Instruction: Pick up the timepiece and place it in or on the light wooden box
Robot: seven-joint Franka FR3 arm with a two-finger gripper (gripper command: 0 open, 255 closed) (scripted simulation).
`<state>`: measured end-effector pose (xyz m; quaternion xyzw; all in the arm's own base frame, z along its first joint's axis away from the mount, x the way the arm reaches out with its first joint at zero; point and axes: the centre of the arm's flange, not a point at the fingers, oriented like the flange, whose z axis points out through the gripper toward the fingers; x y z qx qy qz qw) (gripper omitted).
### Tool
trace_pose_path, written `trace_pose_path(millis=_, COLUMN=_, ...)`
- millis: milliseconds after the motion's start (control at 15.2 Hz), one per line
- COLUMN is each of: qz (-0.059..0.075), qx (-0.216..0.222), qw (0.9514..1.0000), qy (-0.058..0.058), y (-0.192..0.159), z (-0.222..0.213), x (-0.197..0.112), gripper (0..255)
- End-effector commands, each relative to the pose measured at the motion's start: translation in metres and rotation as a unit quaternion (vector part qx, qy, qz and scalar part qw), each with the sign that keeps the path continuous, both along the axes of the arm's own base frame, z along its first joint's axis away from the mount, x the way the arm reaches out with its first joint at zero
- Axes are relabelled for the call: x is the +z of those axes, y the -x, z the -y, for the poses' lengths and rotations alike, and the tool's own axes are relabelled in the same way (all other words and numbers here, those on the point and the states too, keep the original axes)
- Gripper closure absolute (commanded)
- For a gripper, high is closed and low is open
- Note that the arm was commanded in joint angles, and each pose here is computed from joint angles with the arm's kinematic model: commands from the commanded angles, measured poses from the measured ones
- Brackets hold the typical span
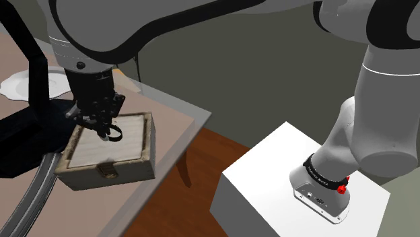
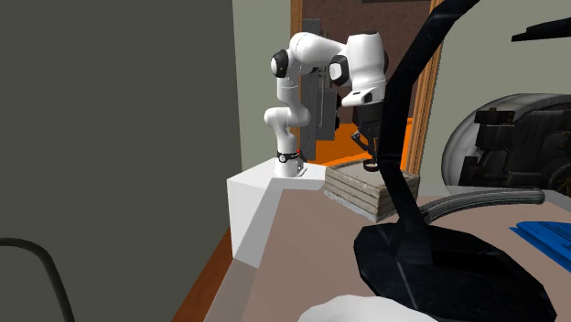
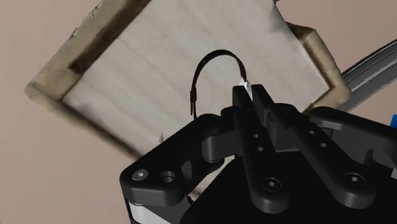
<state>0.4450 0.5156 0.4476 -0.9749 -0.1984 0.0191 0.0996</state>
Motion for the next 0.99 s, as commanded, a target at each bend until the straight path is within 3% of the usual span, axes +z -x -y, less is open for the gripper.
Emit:
trace_pose_path(millis=0, qz=0.0, qx=0.0, qw=1.0, qy=0.0, y=0.0, z=0.0, x=0.0, gripper=255)
trace_pose_path(millis=66, qz=0.0, qx=0.0, qw=1.0, qy=0.0, y=0.0, z=0.0, x=0.0, gripper=255)
trace_pose_path(millis=132, qz=0.0, qx=0.0, qw=1.0, qy=0.0, y=0.0, z=0.0, x=0.0, gripper=0)
trace_pose_path(millis=462, qz=0.0, qx=0.0, qw=1.0, qy=0.0, y=0.0, z=0.0, x=0.0, gripper=0)
trace_pose_path(millis=726, qz=0.0, qx=0.0, qw=1.0, qy=0.0, y=-0.004, z=0.009, x=0.049, gripper=0)
trace_pose_path(millis=924, qz=0.0, qx=0.0, qw=1.0, qy=0.0, y=-0.004, z=0.009, x=0.049, gripper=0)
